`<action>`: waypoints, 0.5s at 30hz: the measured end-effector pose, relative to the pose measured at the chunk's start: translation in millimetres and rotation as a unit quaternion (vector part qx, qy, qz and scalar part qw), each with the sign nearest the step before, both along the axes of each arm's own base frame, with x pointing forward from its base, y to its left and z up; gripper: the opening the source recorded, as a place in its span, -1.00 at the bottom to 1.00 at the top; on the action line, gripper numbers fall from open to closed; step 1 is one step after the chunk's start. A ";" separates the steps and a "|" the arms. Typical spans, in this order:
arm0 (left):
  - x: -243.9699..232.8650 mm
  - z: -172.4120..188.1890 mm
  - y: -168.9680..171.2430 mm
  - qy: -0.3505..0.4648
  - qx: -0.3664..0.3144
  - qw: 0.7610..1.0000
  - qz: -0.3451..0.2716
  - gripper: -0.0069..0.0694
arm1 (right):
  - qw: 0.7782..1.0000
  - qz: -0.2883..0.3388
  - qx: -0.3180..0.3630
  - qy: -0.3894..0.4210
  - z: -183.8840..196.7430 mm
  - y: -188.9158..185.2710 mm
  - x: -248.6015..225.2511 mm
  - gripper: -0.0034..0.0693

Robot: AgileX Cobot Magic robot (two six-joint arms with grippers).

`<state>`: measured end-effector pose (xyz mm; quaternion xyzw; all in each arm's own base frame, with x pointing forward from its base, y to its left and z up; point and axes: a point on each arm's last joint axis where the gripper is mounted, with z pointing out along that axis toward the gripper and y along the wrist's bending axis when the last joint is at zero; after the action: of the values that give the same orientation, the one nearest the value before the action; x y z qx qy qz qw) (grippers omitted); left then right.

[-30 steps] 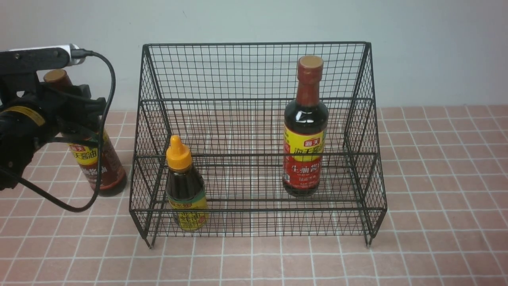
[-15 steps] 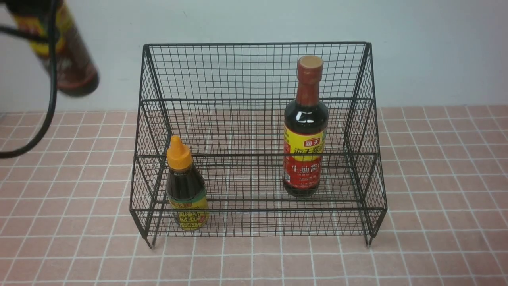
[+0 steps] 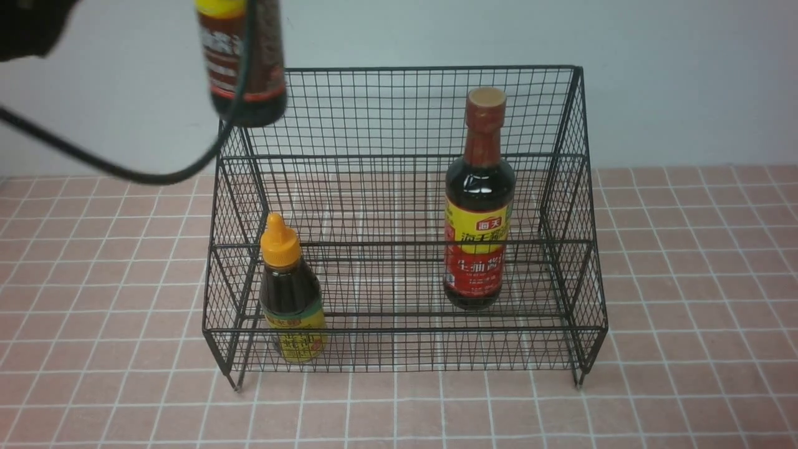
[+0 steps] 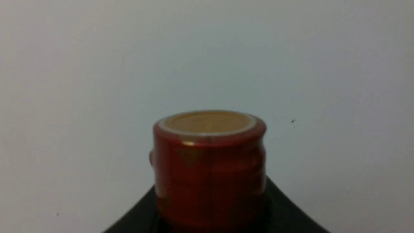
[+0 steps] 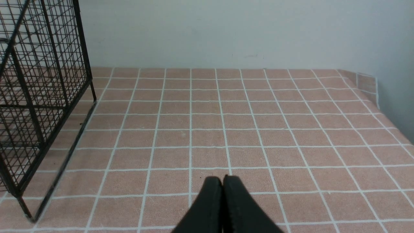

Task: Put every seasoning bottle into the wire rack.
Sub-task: Use the left arm to put the condiment bottle back on the shelf

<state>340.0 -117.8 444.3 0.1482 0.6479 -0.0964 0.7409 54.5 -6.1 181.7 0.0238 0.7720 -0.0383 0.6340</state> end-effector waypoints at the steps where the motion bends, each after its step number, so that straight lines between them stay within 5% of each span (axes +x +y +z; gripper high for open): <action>1: 6.4 -6.2 -2.2 0.008 0.003 1.000 0.000 -0.15 | 1.000 0.000 0.000 0.000 0.0 0.0 0.0 -0.94; 15: 29.8 -68.4 -2.8 0.210 0.041 0.976 0.046 -0.15 | 1.000 0.000 0.000 0.000 0.0 0.0 0.0 -0.94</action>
<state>369.8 -120.6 375.9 0.1247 0.7984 -0.0642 0.5855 54.5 -6.1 181.7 0.0238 0.7720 -0.0383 0.6340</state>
